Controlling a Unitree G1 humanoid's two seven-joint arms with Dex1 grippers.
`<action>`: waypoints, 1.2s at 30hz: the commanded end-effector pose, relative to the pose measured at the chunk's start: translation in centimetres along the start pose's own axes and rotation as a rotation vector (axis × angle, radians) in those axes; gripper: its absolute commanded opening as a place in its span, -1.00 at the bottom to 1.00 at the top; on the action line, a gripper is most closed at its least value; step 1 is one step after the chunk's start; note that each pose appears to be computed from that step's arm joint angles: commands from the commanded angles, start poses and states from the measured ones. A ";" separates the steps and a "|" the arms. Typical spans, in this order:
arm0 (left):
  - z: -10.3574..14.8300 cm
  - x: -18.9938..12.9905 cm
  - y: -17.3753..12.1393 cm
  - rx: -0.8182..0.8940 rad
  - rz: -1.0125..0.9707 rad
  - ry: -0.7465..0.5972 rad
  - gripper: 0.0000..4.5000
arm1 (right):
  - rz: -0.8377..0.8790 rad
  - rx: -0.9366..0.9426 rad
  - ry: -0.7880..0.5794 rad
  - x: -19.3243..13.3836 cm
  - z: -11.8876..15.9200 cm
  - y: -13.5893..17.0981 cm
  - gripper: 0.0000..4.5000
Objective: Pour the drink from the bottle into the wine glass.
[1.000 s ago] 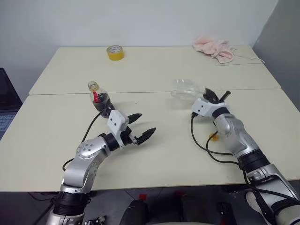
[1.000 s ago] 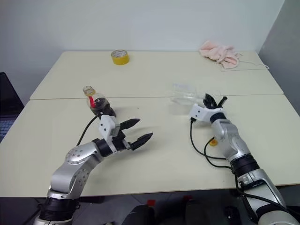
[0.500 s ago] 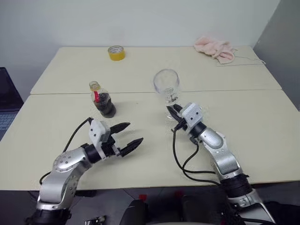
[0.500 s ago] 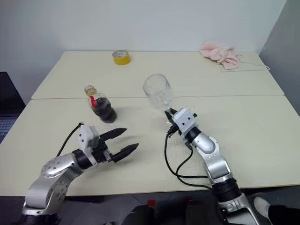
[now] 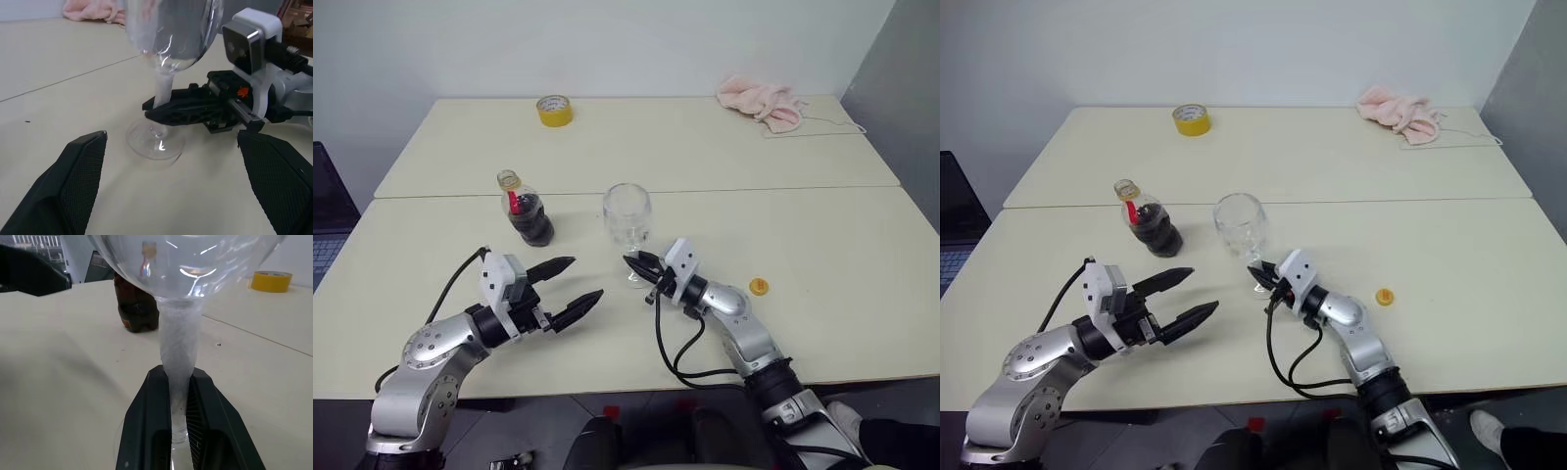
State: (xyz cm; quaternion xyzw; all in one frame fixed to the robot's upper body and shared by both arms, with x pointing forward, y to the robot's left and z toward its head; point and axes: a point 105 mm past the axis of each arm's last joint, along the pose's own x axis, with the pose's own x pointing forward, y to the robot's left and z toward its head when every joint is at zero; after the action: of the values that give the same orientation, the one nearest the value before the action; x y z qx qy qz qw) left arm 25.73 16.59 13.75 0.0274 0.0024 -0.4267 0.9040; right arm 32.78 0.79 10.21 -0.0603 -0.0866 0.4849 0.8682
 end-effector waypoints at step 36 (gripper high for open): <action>0.7 0.0 0.3 0.046 0.024 -0.017 1.00 | 0.135 -0.031 -0.010 1.2 0.0 0.2 0.99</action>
State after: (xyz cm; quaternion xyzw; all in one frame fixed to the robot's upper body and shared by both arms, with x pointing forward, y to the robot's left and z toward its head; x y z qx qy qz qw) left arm 26.01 16.86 13.70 0.0342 0.0016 -0.4181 0.9078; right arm 33.24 2.11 8.95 -0.0751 -0.0738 0.5400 0.8350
